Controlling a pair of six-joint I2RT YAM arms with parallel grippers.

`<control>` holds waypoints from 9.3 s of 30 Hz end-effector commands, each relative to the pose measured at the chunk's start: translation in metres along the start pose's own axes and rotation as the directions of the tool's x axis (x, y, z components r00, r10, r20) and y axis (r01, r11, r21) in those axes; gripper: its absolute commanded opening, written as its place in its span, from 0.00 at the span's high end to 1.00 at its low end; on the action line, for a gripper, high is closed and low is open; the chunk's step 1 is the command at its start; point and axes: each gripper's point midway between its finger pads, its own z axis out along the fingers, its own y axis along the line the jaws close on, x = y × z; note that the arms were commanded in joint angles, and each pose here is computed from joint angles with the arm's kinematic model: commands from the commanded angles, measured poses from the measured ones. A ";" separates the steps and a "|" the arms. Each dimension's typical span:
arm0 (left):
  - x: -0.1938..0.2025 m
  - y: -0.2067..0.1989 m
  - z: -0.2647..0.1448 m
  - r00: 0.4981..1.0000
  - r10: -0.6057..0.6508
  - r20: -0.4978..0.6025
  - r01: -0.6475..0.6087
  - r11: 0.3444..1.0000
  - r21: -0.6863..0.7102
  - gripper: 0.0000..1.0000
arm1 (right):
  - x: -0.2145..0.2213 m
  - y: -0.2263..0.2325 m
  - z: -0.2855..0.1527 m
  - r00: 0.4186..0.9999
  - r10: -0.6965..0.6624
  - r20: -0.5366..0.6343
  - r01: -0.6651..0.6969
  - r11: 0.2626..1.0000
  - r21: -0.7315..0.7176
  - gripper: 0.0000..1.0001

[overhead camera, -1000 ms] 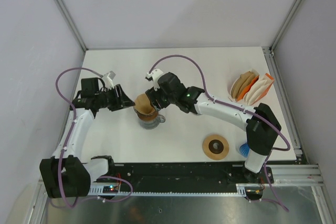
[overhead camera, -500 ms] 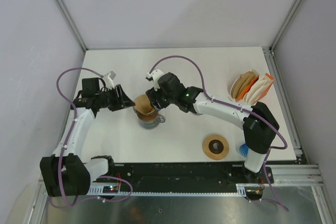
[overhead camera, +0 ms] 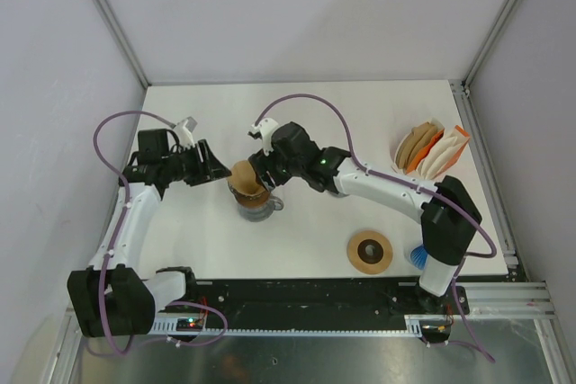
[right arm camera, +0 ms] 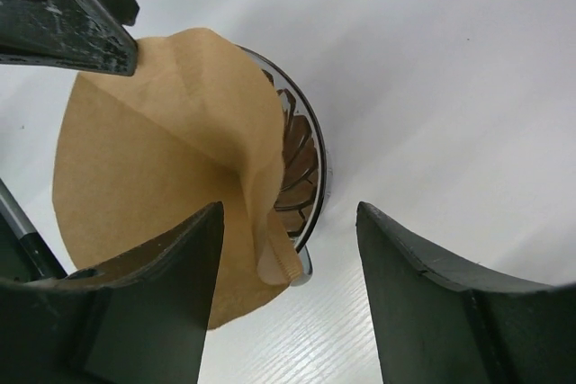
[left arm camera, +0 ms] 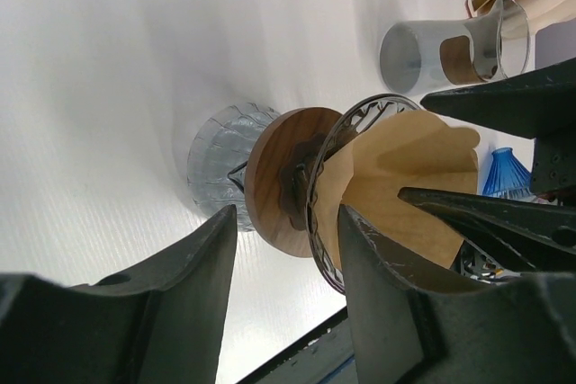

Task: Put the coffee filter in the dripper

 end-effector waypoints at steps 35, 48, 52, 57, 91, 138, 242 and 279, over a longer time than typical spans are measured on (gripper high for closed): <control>-0.055 -0.018 -0.023 0.966 0.215 0.141 -0.214 0.977 -0.024 0.31 | 0.044 0.011 -0.069 0.955 -0.167 0.246 0.216 0.958 -0.190 0.42; -0.057 -0.018 -0.027 0.965 0.212 0.154 -0.213 0.977 -0.015 0.30 | 0.071 0.001 -0.001 0.942 -0.185 0.281 0.235 0.959 -0.159 0.51; -0.057 -0.020 -0.028 0.964 0.215 0.155 -0.216 0.976 -0.008 0.30 | 0.071 0.003 0.007 0.938 -0.180 0.297 0.238 0.956 -0.172 0.54; -0.058 -0.020 -0.026 0.967 0.205 0.150 -0.207 0.978 0.003 0.30 | 0.076 0.004 0.016 0.936 -0.179 0.302 0.241 0.953 -0.182 0.61; -0.077 -0.014 -0.038 0.958 0.208 0.196 -0.208 0.978 -0.019 0.29 | 0.063 -0.048 0.040 0.933 -0.227 0.280 0.216 0.974 0.070 0.88; -0.083 -0.010 -0.043 0.954 0.216 0.209 -0.216 0.976 -0.022 0.29 | 0.040 -0.110 0.062 0.978 -0.122 0.172 0.088 0.977 0.197 0.42; -0.069 -0.004 -0.053 0.935 0.262 0.238 -0.267 0.964 -0.011 0.24 | 0.021 -0.063 -0.118 0.985 0.171 -0.022 -0.151 0.917 0.370 0.43; -0.067 -0.006 -0.052 0.937 0.260 0.235 -0.269 0.963 0.009 0.24 | 0.287 -0.045 -0.142 0.686 0.663 -0.299 -0.432 0.703 0.565 0.71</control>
